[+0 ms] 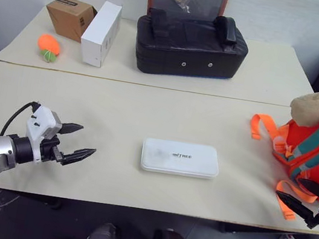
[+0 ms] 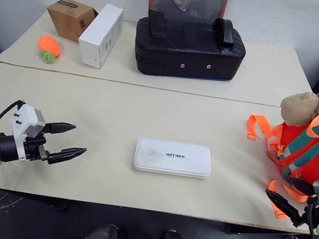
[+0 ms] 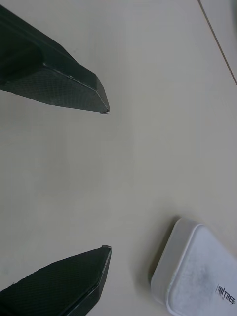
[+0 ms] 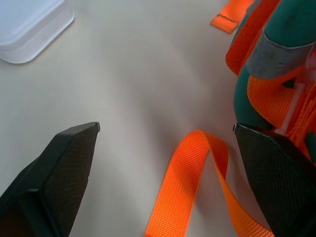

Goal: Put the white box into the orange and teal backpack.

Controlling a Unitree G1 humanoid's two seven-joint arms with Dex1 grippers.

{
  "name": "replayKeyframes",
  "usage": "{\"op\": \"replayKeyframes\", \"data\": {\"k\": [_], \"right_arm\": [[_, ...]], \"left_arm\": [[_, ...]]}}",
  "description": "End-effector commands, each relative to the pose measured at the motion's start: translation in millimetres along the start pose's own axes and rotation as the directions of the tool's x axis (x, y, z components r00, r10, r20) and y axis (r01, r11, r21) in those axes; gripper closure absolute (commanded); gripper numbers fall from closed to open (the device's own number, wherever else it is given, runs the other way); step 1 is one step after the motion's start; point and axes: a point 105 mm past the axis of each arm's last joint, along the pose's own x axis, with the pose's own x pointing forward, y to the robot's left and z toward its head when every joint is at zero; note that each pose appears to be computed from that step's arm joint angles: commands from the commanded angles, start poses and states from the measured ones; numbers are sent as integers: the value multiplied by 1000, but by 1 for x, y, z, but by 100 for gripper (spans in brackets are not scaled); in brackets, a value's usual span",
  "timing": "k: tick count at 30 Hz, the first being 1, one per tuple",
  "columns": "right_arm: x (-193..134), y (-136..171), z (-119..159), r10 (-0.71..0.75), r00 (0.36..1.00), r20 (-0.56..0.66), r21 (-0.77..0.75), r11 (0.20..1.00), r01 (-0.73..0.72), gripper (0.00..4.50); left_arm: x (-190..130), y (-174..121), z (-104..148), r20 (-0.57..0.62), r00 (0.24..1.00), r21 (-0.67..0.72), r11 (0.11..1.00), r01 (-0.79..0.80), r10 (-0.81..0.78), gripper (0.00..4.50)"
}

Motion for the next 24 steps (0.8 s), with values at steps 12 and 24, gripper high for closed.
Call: {"op": "replayKeyframes", "data": {"k": [12,24], "right_arm": [[8,2,-1,7,1000,11,-21,1000,-7,6],[19,12,10,77,997,33,-54,996,-75,23]], "left_arm": [[-3,6,7,4,999,36,999,-33,33,0],[4,2,11,31,999,16,1000,-6,6,19]]}}
